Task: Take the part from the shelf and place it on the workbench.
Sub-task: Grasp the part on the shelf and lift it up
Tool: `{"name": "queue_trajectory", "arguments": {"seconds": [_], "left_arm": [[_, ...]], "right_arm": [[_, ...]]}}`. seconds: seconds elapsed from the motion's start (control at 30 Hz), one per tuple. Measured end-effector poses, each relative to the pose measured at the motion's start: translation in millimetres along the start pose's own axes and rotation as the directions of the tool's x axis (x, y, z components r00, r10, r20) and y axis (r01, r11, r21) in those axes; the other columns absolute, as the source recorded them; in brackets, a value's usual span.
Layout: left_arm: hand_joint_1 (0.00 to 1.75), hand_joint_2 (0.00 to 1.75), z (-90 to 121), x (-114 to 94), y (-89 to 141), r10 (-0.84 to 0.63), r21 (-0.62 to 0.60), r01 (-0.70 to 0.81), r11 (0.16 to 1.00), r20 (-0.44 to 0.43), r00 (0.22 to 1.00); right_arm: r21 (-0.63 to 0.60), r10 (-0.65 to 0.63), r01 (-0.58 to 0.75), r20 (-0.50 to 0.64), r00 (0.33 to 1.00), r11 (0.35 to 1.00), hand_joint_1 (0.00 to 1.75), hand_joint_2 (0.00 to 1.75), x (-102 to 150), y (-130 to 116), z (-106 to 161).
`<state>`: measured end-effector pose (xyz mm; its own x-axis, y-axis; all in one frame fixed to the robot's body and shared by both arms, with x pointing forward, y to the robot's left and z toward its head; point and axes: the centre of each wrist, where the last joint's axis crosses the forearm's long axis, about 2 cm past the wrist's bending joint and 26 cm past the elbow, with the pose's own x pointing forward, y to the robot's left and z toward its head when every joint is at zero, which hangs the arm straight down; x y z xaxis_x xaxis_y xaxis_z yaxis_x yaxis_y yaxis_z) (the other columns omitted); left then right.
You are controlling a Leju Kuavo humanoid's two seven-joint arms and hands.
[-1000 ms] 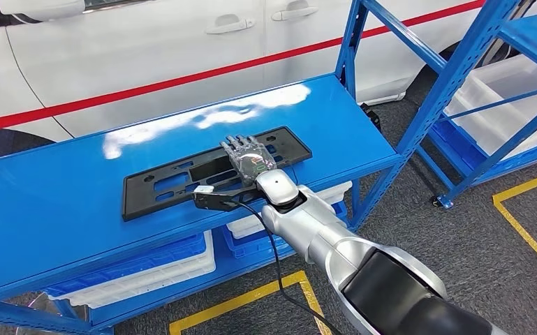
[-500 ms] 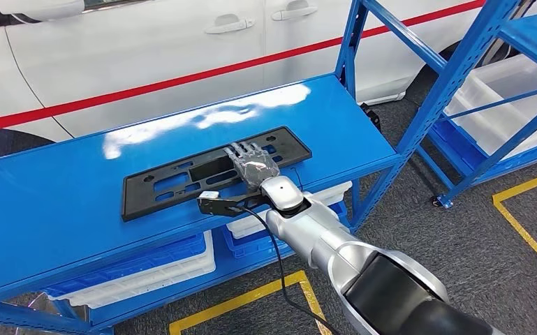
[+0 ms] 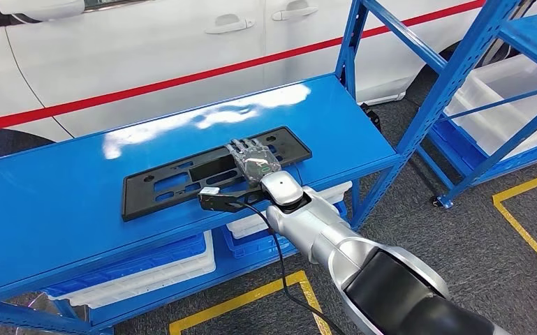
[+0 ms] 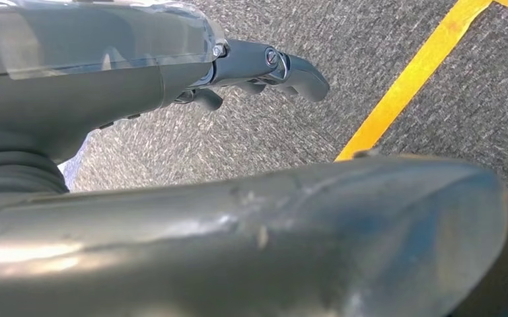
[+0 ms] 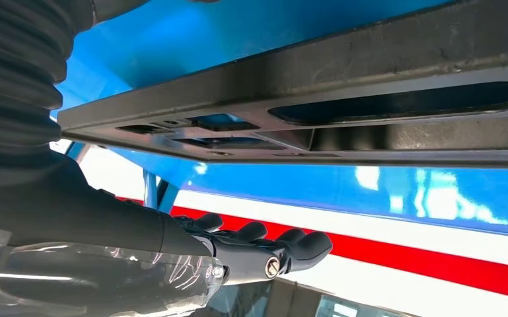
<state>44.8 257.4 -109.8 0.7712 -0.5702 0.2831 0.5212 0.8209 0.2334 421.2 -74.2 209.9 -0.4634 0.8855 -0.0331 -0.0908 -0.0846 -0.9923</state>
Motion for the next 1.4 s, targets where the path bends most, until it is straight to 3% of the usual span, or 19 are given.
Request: {"name": "queue_trajectory", "arguments": {"seconds": [0.33, 0.83, 1.17, 1.2, 1.3, 1.4], "left_arm": [[0.0, 0.0, -0.3, -3.2, 3.0, 0.069, -0.009, -0.069, 0.998, 0.028, 0.997], [0.0, 0.0, 0.2, -7.0, 3.7, 0.076, -0.01, -0.076, 0.997, 0.002, 0.997], [0.0, 0.0, -0.5, -5.9, 6.1, 0.078, 0.01, -0.078, 0.997, 0.0, 0.997], [0.0, 0.0, -0.6, -5.7, 6.3, 0.078, 0.012, -0.078, 0.997, 0.0, 0.997], [0.0, 0.0, -0.5, -6.1, 6.2, 0.081, 0.017, -0.081, 0.997, -0.003, 0.997], [0.0, 0.0, -0.3, -7.1, 6.3, 0.085, 0.022, -0.084, 0.996, -0.007, 0.996]], "right_arm": [[0.0, 0.002, -0.002, -0.008, 1.0, 1.0, 0.0, 1.75, -0.8, 3.4, 1.0], [0.039, 0.0, 0.002, -0.033, 0.999, 0.999, 0.0, 1.75, -10.6, 24.2, 7.6], [0.035, 0.002, -0.001, -0.039, 0.999, 0.999, 0.0, 1.75, -16.2, 22.2, 7.0], [0.036, 0.002, -0.001, -0.039, 0.999, 0.999, 0.36, 1.75, -16.2, 22.5, 7.1], [0.046, 0.002, -0.001, -0.04, 0.999, 0.999, 1.67, 1.75, -16.0, 23.8, 7.4], [0.066, -0.008, 0.011, -0.043, 0.999, 0.998, 1.75, 1.75, -16.5, 25.7, 8.0]]}}
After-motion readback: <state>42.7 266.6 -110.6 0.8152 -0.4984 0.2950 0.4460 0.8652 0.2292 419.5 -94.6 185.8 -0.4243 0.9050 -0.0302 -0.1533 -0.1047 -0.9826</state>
